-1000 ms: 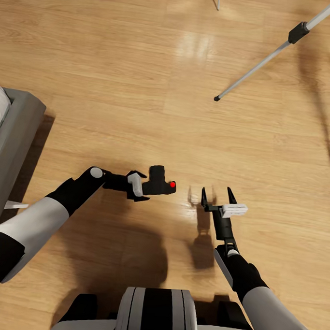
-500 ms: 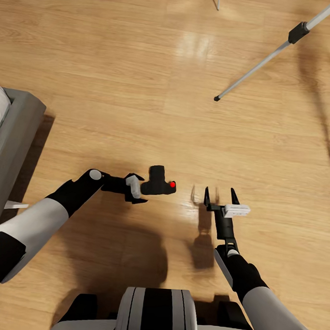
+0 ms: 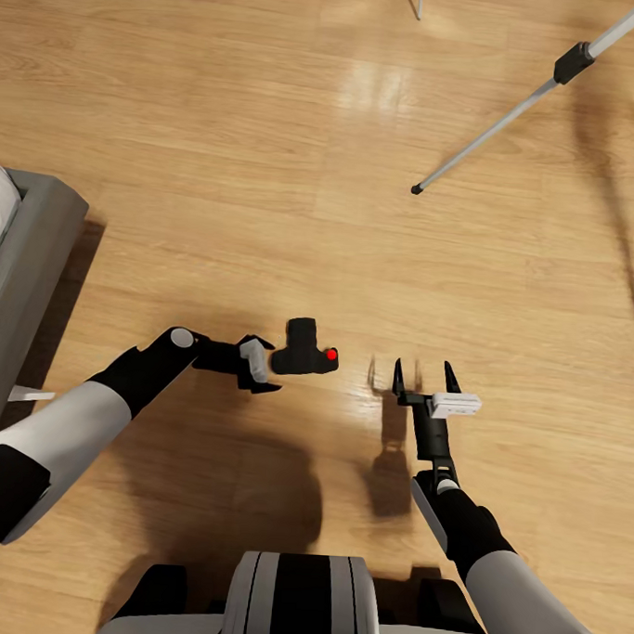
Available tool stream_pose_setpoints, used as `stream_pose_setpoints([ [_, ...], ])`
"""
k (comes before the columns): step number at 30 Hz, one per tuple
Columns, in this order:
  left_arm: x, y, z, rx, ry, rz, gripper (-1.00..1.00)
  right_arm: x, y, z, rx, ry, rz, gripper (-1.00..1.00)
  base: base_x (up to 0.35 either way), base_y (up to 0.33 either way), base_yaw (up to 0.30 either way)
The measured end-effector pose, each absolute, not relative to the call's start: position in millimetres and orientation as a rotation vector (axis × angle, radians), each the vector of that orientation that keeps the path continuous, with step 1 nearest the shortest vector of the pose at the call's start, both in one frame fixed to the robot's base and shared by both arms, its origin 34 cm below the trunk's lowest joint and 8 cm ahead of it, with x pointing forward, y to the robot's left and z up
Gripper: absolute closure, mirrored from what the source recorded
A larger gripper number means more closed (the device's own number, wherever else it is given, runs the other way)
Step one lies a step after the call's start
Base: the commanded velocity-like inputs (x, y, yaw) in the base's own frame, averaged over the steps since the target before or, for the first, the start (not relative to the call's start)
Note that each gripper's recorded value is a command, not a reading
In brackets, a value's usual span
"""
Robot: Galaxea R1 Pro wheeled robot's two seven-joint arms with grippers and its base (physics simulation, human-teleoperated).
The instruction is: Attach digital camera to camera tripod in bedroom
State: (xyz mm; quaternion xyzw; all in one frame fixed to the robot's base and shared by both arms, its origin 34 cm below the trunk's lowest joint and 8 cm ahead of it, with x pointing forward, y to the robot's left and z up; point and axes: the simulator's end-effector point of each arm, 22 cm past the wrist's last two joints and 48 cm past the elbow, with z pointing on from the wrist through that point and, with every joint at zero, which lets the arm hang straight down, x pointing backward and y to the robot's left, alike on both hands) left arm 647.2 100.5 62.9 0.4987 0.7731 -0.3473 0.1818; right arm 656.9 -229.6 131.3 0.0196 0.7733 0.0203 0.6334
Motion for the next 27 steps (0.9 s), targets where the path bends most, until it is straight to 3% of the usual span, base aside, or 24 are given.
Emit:
stream_pose_setpoints([
  [27,645,113,50,1.385,2.202,-0.934,-1.00,657,-230,131,0.049,1.769,0.044,-1.00,0.000,0.000,0.000],
])
